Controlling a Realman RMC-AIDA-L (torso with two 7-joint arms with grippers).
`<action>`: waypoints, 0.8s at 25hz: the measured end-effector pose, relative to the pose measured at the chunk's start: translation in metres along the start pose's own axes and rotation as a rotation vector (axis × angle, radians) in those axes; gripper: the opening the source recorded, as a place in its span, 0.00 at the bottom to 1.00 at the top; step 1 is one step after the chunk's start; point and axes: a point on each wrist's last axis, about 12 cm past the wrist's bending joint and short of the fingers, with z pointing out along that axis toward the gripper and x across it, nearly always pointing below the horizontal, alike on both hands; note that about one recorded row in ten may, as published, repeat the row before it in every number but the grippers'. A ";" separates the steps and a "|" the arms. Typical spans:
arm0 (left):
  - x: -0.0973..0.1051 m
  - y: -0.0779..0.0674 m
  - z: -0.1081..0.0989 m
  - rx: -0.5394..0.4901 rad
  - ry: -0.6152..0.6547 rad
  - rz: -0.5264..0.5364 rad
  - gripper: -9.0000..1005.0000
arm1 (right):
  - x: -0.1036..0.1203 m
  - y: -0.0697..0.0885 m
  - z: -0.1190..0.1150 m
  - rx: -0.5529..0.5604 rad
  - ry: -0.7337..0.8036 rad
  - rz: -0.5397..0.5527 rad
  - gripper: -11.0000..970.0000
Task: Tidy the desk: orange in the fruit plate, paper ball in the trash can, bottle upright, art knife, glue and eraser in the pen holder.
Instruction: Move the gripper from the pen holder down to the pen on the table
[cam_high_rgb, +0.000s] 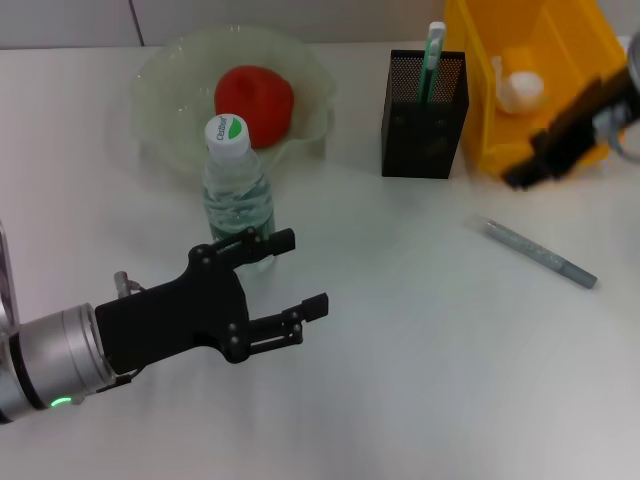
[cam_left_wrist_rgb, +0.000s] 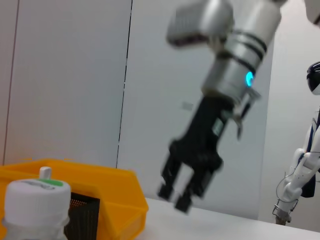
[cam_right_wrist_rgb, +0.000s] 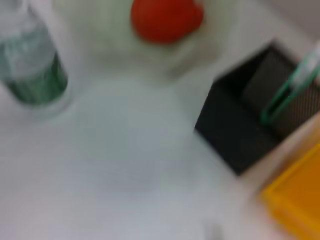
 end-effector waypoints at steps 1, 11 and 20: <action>0.000 0.000 0.000 0.000 0.000 0.000 0.80 | 0.000 0.000 0.000 0.000 0.000 0.000 0.52; -0.005 0.005 0.009 0.019 -0.001 0.011 0.80 | 0.021 -0.005 0.059 -0.032 0.058 0.025 0.50; -0.006 0.007 0.012 0.018 -0.001 0.009 0.80 | 0.015 -0.010 0.082 -0.028 0.072 0.014 0.39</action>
